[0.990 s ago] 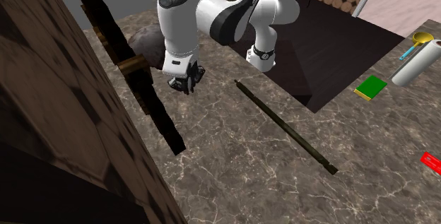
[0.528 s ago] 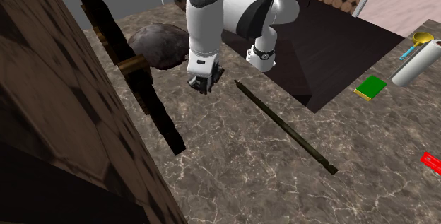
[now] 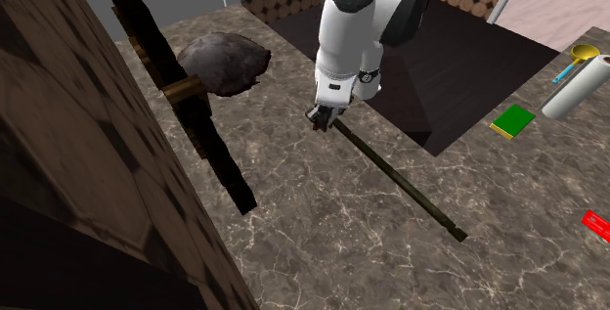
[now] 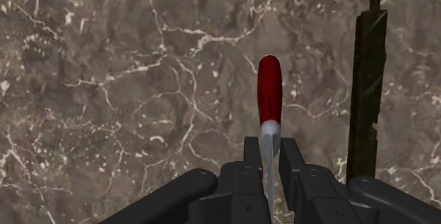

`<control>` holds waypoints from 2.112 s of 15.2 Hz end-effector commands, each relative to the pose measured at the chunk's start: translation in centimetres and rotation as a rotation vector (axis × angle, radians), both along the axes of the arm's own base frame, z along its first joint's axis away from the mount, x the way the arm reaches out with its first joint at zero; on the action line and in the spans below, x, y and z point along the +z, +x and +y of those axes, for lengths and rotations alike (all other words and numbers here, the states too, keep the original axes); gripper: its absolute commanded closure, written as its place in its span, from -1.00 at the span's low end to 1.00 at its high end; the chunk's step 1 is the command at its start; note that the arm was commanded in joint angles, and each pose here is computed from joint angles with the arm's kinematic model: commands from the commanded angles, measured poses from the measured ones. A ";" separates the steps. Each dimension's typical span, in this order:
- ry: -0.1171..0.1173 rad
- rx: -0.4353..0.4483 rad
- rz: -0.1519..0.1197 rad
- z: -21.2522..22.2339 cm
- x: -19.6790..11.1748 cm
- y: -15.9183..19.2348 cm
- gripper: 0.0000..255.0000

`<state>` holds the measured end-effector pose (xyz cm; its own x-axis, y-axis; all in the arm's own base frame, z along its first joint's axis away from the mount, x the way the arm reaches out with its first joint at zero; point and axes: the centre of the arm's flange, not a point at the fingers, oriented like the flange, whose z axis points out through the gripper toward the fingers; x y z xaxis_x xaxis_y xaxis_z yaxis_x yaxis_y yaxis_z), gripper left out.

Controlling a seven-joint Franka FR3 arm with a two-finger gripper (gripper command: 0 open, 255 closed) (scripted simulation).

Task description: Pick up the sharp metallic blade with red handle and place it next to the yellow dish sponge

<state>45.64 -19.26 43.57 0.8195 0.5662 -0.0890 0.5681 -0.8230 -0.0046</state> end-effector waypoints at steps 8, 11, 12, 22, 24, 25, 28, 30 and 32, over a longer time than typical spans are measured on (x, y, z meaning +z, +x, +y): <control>-0.001 -0.002 0.000 11.9 0.3 0.3 1.00; -0.001 -0.002 0.000 15.9 0.3 0.4 1.00; -0.001 -0.002 0.000 17.2 0.3 0.5 1.00; -0.001 -0.002 0.000 30.4 0.3 0.9 1.00; -0.001 -0.002 0.000 33.0 0.3 1.0 1.00; -0.001 -0.002 0.000 34.3 0.3 1.0 1.00; -0.001 -0.002 0.000 38.3 0.3 1.2 1.00; -0.001 -0.002 0.000 40.9 0.3 1.2 1.00; -0.001 -0.002 0.000 43.6 0.3 1.3 1.00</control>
